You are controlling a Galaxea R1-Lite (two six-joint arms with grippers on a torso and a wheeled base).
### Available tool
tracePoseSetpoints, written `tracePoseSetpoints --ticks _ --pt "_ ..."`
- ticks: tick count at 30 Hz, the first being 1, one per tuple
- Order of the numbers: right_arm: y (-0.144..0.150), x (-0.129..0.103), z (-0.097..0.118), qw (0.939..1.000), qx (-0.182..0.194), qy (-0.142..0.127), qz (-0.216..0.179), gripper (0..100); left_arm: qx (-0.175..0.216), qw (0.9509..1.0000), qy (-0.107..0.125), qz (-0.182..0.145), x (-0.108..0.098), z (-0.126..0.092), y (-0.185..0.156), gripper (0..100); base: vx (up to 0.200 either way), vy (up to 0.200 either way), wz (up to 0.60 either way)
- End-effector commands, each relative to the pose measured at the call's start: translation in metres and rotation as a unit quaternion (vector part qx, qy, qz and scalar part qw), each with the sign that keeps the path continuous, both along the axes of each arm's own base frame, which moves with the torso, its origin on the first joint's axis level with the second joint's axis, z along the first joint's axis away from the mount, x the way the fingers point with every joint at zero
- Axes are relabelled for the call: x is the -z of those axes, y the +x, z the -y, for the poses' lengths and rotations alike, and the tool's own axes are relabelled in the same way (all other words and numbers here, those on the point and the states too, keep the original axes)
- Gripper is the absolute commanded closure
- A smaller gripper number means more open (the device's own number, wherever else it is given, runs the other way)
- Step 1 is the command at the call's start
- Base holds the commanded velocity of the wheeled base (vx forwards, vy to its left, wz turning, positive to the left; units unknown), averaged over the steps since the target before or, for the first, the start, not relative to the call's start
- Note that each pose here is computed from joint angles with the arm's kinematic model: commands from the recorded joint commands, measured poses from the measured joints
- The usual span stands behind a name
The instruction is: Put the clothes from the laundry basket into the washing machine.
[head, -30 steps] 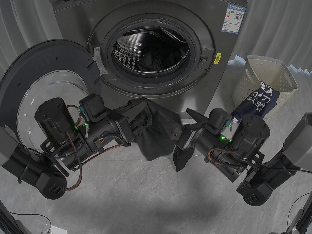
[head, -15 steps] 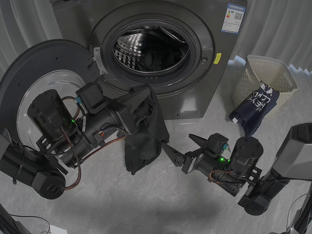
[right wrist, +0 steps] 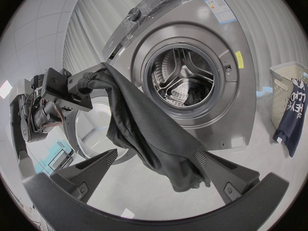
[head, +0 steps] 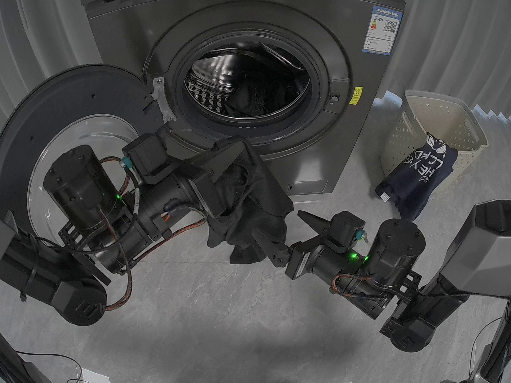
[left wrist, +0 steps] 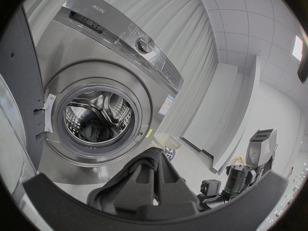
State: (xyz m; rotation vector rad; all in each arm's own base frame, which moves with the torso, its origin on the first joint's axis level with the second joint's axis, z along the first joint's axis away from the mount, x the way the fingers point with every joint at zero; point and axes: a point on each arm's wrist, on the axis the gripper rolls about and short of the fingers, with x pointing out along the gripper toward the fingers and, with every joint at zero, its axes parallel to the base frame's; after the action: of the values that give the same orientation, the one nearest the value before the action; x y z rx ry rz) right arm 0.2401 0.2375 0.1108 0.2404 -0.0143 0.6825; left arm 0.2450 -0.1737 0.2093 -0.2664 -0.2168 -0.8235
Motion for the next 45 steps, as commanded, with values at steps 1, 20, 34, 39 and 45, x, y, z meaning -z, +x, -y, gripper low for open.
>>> tracePoseSetpoints --ticks 1,20,34,39,45 --pt "0.004 -0.003 -0.006 0.9999 -0.001 0.007 0.01 0 0.0 1.0 -0.001 0.0 0.0 0.0 -0.001 100 0.0 0.0 0.0" --pt "0.044 -0.015 -0.029 0.9975 0.015 0.046 0.052 0 0.007 1.0 -0.002 0.0 -0.002 0.001 -0.012 100 0.0 0.0 0.0" --pt "0.095 0.017 0.006 0.9953 0.091 0.008 0.033 0 0.007 0.9999 -0.009 0.009 -0.011 -0.007 -0.023 100 0.0 0.0 0.0" --pt "0.108 0.012 0.026 0.9919 0.12 0.005 0.04 0 0.007 0.9999 -0.01 0.009 -0.012 -0.01 -0.027 100 0.0 0.0 0.0" --pt "0.114 0.008 0.044 0.9886 0.144 0.001 0.042 0 0.005 0.9999 -0.01 0.009 -0.012 -0.011 -0.026 100 0.0 0.0 0.0"
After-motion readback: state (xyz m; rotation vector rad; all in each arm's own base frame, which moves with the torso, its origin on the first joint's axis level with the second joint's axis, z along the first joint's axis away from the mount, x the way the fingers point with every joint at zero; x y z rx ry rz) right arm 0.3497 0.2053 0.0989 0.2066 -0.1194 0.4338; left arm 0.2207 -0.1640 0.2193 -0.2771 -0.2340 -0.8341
